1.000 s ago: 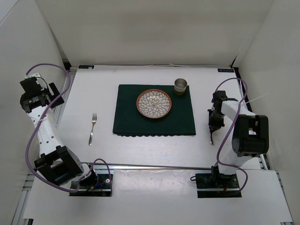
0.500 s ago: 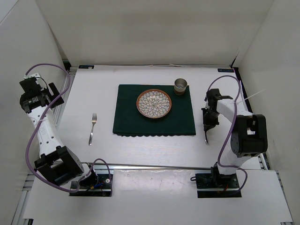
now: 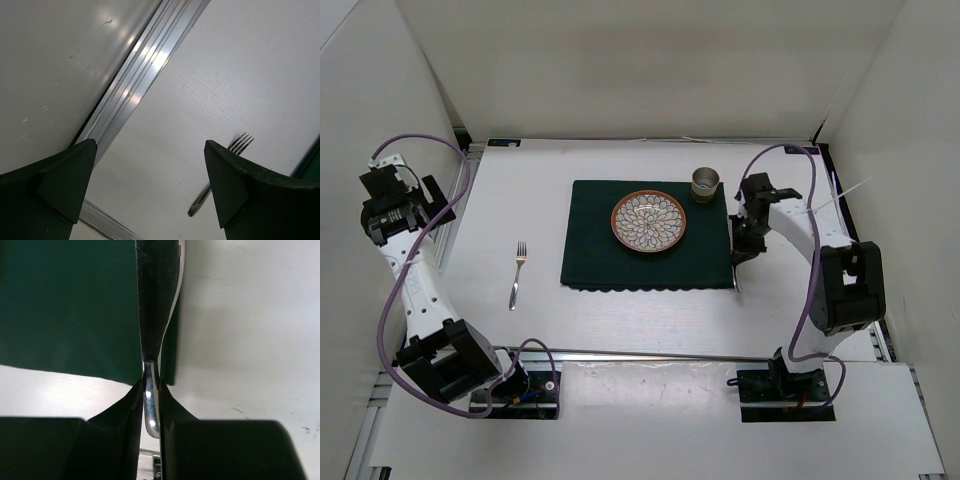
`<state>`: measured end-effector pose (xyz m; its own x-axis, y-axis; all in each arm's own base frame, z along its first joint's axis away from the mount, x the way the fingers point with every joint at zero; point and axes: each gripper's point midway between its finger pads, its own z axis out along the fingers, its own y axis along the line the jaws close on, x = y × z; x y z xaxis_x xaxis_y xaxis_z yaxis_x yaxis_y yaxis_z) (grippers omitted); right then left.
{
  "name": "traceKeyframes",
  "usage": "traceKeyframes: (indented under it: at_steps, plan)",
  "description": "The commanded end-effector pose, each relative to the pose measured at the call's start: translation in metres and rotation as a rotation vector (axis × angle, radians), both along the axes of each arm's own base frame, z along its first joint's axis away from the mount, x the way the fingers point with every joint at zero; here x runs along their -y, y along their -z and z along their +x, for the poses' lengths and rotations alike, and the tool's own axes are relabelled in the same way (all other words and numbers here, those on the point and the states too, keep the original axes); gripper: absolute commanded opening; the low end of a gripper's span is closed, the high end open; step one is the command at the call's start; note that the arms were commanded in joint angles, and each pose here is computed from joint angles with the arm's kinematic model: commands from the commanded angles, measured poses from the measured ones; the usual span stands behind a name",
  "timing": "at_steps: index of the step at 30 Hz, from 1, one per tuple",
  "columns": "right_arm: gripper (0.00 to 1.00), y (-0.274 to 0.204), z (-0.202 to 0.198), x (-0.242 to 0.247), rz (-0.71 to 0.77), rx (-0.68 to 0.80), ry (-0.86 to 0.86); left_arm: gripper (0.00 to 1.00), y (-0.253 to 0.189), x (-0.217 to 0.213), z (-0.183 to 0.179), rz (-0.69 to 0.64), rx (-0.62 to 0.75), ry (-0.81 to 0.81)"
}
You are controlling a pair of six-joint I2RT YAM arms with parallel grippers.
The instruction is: Set the dinner table for one person
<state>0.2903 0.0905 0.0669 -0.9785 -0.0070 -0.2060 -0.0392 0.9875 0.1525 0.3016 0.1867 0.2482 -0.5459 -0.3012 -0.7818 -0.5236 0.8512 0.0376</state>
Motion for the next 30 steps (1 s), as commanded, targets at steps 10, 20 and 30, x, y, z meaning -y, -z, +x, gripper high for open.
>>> traceKeyframes:
  at_steps: [10, 20, 30]
  plan:
    - [0.00, -0.013, 0.034, -0.070, 0.153, -0.038, 0.025, 1.00, -0.016, 0.003, -0.011, 0.040, 0.043, -0.001]
    - [0.00, 0.001, 0.040, -0.081, 0.156, -0.079, 0.072, 1.00, -0.023, 0.000, -0.014, 0.072, 0.044, -0.006]
    - [0.00, 0.015, 0.043, -0.079, 0.111, -0.089, 0.084, 1.00, -0.023, -0.001, -0.014, 0.085, 0.035, 0.006]
